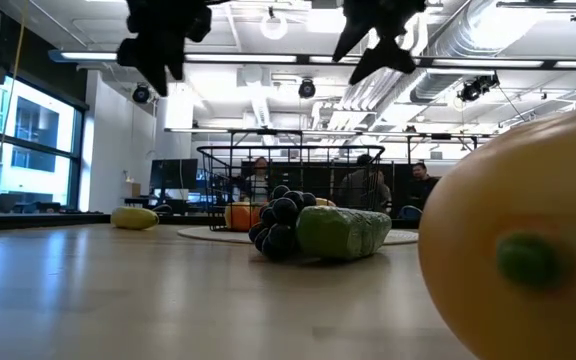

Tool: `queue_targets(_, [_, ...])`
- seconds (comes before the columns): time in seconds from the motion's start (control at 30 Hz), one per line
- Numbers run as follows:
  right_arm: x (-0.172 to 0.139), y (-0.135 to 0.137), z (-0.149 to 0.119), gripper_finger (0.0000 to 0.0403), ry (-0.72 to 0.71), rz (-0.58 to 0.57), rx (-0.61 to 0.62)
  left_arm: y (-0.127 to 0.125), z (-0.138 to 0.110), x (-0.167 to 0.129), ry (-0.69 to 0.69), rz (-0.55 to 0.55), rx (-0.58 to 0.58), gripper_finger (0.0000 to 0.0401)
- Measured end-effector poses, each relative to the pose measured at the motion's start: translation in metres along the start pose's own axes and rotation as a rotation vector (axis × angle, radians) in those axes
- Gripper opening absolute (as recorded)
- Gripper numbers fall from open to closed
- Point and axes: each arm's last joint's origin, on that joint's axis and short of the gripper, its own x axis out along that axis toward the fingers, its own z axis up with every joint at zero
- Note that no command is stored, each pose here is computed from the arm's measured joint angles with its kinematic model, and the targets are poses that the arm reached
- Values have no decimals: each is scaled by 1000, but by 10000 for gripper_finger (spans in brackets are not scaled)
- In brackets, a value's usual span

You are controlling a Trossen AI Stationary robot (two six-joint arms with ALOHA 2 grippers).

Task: Build produce basket
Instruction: Put the yellow lemon into the black wire basket

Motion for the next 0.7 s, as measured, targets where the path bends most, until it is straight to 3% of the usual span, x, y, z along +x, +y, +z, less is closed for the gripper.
queue_targets(0.27, [-17, 28, -45, 220, 203, -3, -104, -16, -16, -1, 34, 38, 18, 243])
queue_targets(0.7, [-32, 58, -102, 220, 425, -68, -119, -35, -31, -2, 36, 25, 80, 243])
